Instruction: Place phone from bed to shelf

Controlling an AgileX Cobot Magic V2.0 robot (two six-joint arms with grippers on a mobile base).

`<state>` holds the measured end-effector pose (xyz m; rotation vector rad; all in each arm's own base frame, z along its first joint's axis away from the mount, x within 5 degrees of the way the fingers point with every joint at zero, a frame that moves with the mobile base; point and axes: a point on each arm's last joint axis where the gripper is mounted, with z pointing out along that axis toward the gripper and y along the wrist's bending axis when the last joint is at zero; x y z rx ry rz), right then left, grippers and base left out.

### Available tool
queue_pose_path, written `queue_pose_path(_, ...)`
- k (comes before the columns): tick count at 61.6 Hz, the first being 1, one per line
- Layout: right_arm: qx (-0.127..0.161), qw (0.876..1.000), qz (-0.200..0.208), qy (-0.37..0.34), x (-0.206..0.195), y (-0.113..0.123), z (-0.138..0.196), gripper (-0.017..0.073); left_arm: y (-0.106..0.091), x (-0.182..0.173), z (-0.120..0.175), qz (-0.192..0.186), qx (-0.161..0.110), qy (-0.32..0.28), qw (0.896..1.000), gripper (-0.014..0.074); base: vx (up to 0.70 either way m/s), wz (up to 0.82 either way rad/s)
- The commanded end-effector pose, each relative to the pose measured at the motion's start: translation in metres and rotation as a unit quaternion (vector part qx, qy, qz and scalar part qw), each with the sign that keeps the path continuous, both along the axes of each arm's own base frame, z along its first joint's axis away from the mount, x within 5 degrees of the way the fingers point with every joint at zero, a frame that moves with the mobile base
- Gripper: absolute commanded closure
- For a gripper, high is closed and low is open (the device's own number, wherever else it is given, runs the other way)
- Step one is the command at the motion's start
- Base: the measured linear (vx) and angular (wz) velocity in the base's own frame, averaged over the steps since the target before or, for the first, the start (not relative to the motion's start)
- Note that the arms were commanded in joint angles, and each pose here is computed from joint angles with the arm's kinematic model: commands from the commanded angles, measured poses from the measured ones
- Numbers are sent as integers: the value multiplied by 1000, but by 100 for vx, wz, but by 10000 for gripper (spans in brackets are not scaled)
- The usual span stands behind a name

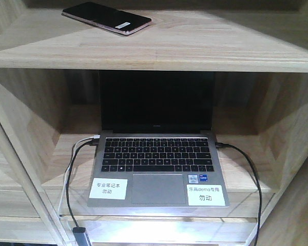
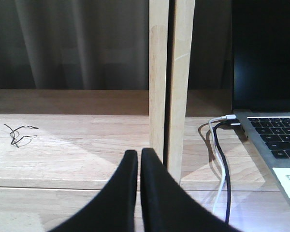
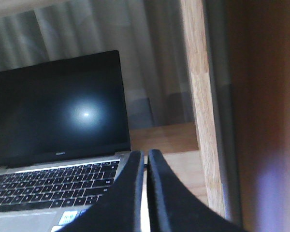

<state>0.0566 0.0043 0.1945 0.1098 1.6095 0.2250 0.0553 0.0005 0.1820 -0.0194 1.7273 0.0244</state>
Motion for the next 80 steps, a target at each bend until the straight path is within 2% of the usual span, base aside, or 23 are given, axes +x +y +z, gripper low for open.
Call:
queue_pose_path(1, -3, 1000, -3, -29, 0, 0, 3, 564, 1, 0, 6, 3, -3, -38, 999, 593, 0, 0)
queue_pose_path(12, -5, 1000, -10, -28, 0, -1, 3, 564, 1, 0, 6, 3, -3, -38, 999, 593, 0, 0)
queue_pose_path(25, -8, 998, -63, -28, 0, -7, 3, 564, 1, 0, 6, 3, -3, -38, 999, 593, 0, 0)
queue_pose_path(39, -58, 996, -61, -29, 0, -7, 3, 564, 1, 0, 6, 3, -3, -38, 999, 593, 0, 0)
queue_pose_path(49, -78, 995, -61, -29, 0, -7, 3, 564, 1, 0, 6, 3, -3, -38, 999, 593, 0, 0)
queue_pose_path(80, -78, 995, -61, -29, 0, -7, 3, 564, 1, 0, 6, 3, -3, -38, 999, 593, 0, 0)
